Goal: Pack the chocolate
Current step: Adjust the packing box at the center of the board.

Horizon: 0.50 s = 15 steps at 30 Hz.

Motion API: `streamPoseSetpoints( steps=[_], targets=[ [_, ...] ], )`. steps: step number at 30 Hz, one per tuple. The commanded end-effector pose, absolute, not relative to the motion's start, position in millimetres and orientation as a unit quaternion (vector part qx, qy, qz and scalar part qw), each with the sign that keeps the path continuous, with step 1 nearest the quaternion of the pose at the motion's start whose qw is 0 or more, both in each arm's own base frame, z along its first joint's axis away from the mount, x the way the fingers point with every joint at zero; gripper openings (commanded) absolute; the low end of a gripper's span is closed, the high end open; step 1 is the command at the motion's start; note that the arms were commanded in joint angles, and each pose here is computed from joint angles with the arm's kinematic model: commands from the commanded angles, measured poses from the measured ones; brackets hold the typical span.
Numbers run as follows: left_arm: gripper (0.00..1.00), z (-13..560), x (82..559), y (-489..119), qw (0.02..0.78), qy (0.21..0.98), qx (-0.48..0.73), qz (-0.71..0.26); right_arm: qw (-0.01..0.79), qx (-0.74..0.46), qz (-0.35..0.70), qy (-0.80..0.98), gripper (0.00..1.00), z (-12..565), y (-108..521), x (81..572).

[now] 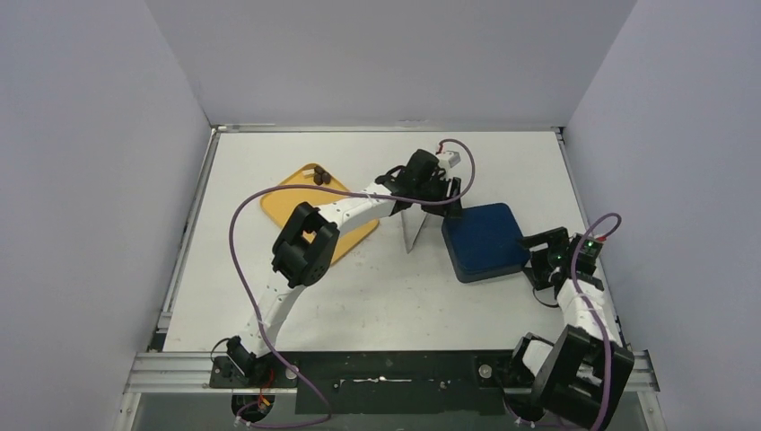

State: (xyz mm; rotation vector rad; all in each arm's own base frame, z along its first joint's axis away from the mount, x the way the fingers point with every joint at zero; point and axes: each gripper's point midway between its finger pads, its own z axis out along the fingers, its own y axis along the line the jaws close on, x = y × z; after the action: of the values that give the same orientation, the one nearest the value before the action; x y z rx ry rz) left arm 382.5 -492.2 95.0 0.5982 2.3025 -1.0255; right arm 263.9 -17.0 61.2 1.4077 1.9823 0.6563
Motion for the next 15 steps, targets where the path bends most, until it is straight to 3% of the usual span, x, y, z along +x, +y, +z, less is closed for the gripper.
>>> streamPoseSetpoints(
  steps=[1,5,15],
  targets=[
    [0.52,122,320,-518,0.224,0.835,0.248,-0.437,0.395,0.443,0.268,0.759,0.80,111,-49,312],
    [0.51,138,312,-520,0.224,0.826,0.240,-0.458,0.378,0.420,0.273,0.778,0.80,111,-57,311],
    [0.55,138,344,-512,0.244,0.835,0.219,-0.441,0.345,0.392,0.285,0.804,0.85,102,-33,270]
  ],
)
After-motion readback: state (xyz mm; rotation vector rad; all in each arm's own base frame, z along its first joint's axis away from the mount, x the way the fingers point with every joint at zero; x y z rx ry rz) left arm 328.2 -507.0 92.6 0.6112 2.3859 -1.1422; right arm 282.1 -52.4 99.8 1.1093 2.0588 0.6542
